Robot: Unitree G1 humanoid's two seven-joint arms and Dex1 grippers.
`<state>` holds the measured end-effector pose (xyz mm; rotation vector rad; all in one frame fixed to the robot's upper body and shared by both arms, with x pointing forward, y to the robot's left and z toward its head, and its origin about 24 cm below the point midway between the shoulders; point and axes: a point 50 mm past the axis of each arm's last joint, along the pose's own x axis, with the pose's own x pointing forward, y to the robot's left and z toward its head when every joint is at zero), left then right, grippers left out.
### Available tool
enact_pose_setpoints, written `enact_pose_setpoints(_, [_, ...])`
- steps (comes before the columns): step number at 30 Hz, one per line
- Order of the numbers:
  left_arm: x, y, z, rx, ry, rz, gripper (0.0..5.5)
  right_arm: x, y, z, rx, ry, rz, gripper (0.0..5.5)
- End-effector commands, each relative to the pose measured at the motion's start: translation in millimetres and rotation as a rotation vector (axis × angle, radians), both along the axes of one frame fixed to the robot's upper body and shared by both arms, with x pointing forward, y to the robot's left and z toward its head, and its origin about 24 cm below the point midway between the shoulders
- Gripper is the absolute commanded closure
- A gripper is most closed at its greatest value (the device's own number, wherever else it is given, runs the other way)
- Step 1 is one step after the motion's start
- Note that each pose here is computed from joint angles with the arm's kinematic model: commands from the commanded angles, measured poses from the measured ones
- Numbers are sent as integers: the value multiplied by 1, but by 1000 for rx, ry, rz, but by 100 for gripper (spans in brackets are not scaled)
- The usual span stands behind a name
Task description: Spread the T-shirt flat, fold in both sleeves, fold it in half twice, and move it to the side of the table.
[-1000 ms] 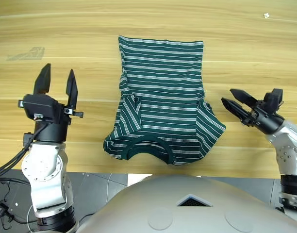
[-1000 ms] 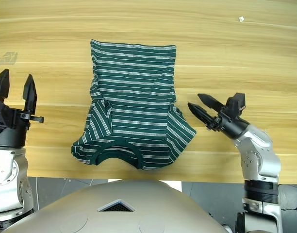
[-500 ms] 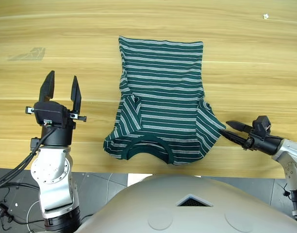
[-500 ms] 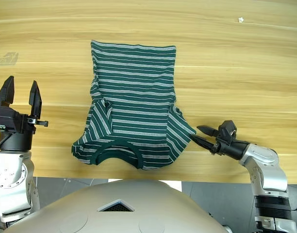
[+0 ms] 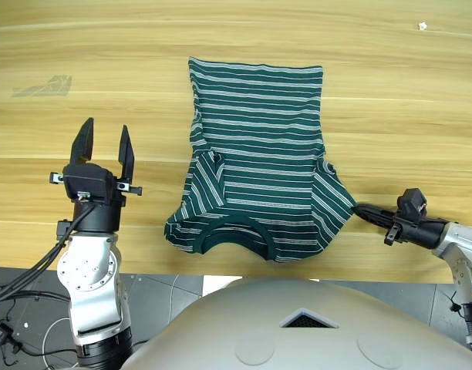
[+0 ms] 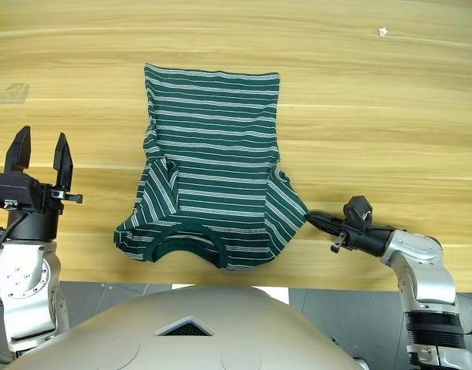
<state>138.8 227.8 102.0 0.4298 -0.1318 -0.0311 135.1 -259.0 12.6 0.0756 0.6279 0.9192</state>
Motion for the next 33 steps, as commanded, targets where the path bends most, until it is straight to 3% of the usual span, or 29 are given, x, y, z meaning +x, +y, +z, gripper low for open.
enact_pose_setpoints(1, [2,-2,-4,5,11,-5,336,3,-2,5,-11,-10,26,546])
enact_pose_setpoints(6, [3,-2,-6,2,14,1,336,18,14,39,195,-117,91,546])
enact_pose_setpoints(11, [5,-5,-10,-13,15,1,336,28,40,52,228,-178,192,546])
enact_pose_setpoints(24, [5,-7,-25,-27,58,3,336,45,112,24,208,-165,427,546])
enact_pose_setpoints(33, [4,-6,-29,-30,79,2,336,41,124,11,144,-179,461,546])
